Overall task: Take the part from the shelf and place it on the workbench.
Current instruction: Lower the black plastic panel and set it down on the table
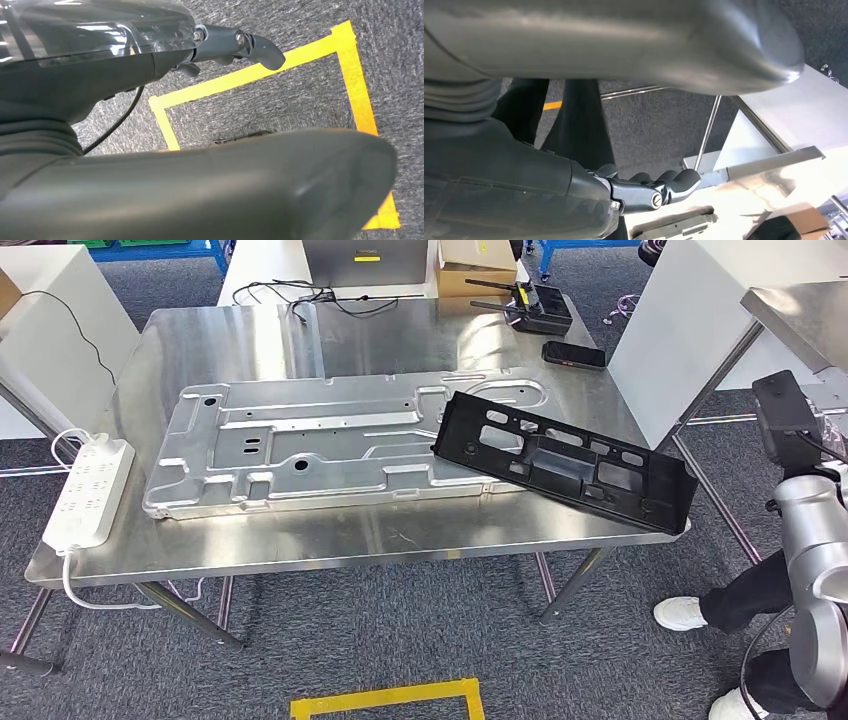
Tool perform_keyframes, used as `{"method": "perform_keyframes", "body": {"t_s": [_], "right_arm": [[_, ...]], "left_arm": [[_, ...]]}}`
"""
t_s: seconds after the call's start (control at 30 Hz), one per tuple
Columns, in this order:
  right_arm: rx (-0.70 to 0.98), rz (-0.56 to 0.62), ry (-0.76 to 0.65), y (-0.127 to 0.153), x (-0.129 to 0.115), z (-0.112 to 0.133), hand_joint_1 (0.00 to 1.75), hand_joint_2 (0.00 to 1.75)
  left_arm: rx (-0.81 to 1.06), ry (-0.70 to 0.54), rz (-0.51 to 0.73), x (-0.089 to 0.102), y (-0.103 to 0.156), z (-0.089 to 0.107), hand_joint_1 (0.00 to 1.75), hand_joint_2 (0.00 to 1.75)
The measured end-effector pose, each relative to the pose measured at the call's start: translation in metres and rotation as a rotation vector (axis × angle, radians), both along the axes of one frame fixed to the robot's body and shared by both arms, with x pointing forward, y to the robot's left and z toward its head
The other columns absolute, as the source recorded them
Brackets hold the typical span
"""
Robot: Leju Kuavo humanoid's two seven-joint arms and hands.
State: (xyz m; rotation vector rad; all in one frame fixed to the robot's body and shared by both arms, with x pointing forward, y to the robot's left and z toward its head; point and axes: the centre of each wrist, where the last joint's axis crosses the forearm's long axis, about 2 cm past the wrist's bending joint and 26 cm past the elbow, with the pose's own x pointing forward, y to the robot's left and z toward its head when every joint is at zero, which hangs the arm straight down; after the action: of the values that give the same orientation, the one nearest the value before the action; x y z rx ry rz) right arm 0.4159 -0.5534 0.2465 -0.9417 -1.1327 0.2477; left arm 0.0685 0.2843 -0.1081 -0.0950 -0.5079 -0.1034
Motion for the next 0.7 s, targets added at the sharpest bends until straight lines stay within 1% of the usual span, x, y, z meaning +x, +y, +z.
{"method": "perform_keyframes", "body": {"t_s": [0.1,0.23,0.37,0.5,0.6,0.7], "right_arm": [[-0.033,-0.008,-0.019,0.0,0.0,0.002,0.0,0.0],[-0.081,0.01,-0.099,0.0,0.004,0.012,0.0,0.0],[-0.095,0.029,-0.155,0.001,0.008,0.026,0.0,0.0],[-0.102,0.038,-0.184,0.002,0.01,0.03,0.0,0.0],[-0.12,0.072,-0.28,0.004,0.01,0.035,0.0,0.0],[-0.141,0.128,-0.42,0.016,0.009,0.044,0.0,0.0]], "left_arm": [[0.0,-0.001,0.001,0.0,0.0,0.0,0.0,0.0],[0.002,-0.003,0.008,0.0,0.0,0.0,0.0,0.0],[0.002,-0.005,0.011,0.0,0.0,0.0,0.0,0.0],[0.002,-0.006,0.012,0.0,0.0,0.0,0.0,0.0],[0.003,-0.009,0.018,-0.001,0.0,0.0,0.0,0.0],[0.004,-0.015,0.032,-0.003,0.001,-0.001,0.0,0.0]]}}
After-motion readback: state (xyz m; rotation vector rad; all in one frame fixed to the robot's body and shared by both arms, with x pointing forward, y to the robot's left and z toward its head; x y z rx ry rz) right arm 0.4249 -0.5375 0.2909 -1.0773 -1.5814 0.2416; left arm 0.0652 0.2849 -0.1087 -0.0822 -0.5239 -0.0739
